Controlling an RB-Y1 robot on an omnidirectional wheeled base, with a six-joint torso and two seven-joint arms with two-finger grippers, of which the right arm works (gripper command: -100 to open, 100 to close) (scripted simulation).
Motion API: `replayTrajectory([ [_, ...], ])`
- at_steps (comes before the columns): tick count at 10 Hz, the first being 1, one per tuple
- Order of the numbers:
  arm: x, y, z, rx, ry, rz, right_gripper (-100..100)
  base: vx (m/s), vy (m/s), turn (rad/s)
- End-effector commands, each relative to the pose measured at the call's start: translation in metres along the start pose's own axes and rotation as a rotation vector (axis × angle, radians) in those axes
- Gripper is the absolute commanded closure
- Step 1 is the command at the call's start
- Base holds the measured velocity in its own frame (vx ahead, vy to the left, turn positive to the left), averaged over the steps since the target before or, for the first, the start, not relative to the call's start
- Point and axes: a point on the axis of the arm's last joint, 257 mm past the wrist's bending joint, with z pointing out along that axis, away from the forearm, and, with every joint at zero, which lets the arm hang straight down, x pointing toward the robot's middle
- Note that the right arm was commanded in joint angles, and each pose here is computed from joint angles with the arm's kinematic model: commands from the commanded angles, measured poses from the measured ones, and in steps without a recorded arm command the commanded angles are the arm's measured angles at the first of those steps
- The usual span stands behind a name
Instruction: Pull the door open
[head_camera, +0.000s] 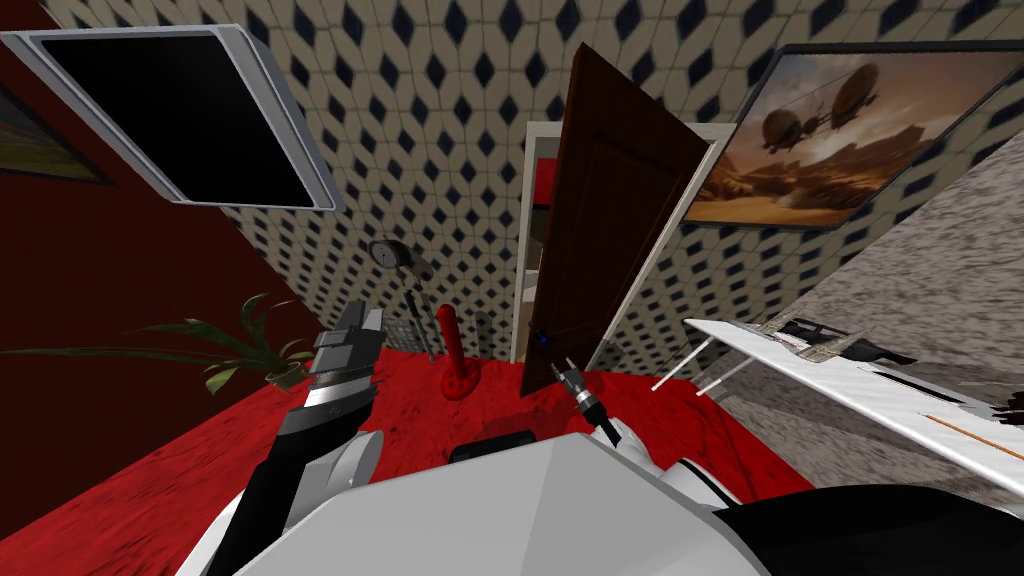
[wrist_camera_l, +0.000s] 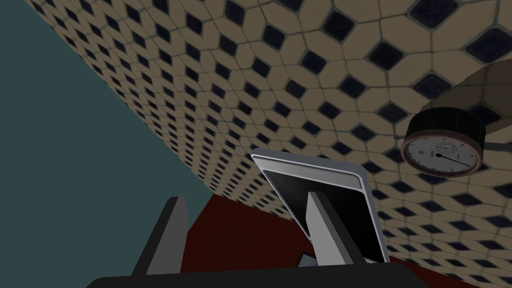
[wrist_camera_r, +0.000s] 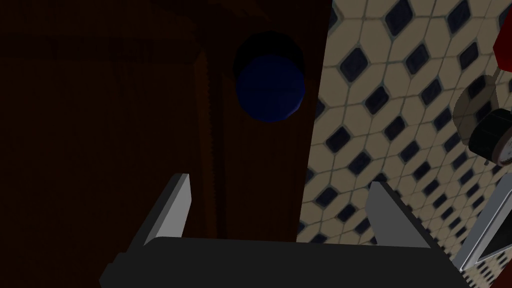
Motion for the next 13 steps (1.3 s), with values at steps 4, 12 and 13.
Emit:
replayTrajectory([
  [4,-0.005,0.014,0.0094,0.008,-0.027,0.010,-100,0.090,-0.001,0.058],
  [12,-0.005,0.020,0.0140,0.037,-0.023,-0.010,-100,0.062,-0.010,0.036],
  [13,-0.004,0.020,0.0140,0.047,-0.020,-0.011,-100,0.070,-0.028,0.041],
])
